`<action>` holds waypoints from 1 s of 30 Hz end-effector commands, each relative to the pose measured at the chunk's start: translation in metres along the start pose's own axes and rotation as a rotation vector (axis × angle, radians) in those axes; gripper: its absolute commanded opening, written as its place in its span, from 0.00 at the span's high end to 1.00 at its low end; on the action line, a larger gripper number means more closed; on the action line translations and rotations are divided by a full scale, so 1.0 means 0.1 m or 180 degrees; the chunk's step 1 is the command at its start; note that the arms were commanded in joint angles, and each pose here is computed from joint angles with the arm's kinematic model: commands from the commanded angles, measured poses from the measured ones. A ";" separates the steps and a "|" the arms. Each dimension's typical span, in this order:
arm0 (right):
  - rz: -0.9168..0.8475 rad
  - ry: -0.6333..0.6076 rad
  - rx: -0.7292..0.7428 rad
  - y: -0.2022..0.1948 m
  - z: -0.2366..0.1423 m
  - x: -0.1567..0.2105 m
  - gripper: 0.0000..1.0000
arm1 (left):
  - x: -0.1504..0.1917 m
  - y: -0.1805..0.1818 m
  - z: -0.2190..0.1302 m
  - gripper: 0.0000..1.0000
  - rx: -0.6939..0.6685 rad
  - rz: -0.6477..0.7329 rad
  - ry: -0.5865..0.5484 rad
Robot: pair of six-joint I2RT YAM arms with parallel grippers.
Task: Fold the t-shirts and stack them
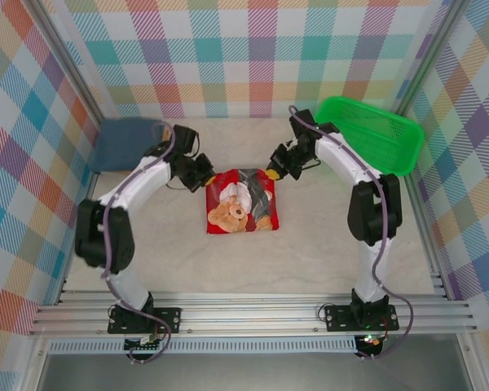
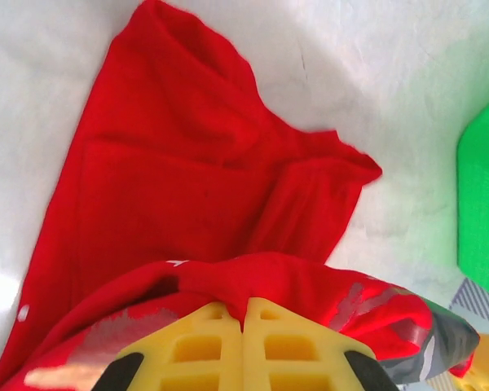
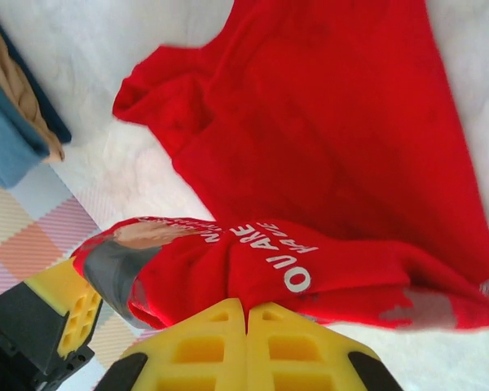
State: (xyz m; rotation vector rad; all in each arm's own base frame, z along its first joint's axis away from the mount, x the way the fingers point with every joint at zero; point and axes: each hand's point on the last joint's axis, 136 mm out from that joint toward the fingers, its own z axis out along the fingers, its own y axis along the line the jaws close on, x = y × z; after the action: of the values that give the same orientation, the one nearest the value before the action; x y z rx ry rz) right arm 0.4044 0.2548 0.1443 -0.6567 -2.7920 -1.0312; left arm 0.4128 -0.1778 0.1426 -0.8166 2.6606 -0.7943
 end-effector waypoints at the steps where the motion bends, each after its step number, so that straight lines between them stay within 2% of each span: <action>1: -0.0021 0.0007 -0.0182 0.07 0.18 -0.33 1.00 | -0.29 -0.11 0.12 0.99 0.0044 0.0140 -0.0033; 3: -0.0102 0.0001 -0.0211 0.12 0.28 -0.52 0.98 | -0.42 -0.10 0.21 0.97 0.0009 0.0126 -0.0077; 4: -0.0137 -0.0014 -0.0202 0.15 0.31 -0.61 0.94 | -0.49 -0.09 0.27 0.92 -0.0002 0.0092 -0.0072; 6: -0.0143 -0.0007 -0.0165 0.16 0.37 -0.73 0.82 | -0.59 -0.07 0.35 0.73 -0.0072 0.0097 -0.0100; 7: -0.0180 -0.0062 -0.0112 0.19 0.34 -0.78 0.73 | -0.64 -0.08 0.37 0.64 -0.0081 0.0114 -0.0137; 8: -0.0229 -0.0140 -0.0029 0.18 0.30 -0.84 0.68 | -0.70 -0.14 0.35 0.58 -0.0027 0.0179 -0.0196; 12: -0.0456 -0.0516 0.0259 0.15 0.03 -0.88 0.61 | -0.81 -0.26 0.07 0.51 0.0060 0.0407 -0.0471; 16: -0.0734 -0.0834 0.0334 0.08 -0.22 -0.65 0.58 | -0.63 0.02 -0.06 0.50 -0.0003 0.0297 -0.0425; 18: -0.0813 -0.0850 0.0309 -0.03 -0.22 -0.48 0.61 | -0.43 0.21 0.01 0.51 -0.0050 0.0230 -0.0265; 21: -0.0869 -0.0713 0.0188 -0.10 -0.08 -0.27 0.74 | -0.19 0.45 0.15 0.50 -0.0032 0.0155 -0.0051; 24: -0.0927 -0.0539 0.0115 -0.04 0.13 -0.16 0.87 | -0.06 0.48 0.33 0.50 0.0130 0.0161 0.0171; 27: -0.0942 -0.0429 0.0133 0.01 0.37 -0.19 0.90 | -0.06 0.51 0.43 0.50 0.0136 0.0216 0.0203; 30: -0.0790 -0.0375 0.0330 -0.14 0.57 -0.33 0.91 | -0.10 0.53 0.54 0.50 0.0136 0.0267 0.0214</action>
State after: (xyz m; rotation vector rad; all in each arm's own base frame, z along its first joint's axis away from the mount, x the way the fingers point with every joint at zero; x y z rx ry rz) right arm 0.4220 0.2674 0.0997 -0.3706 -3.0738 -0.9263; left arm 0.4033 -0.1521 0.0647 -0.7566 2.7496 -0.8024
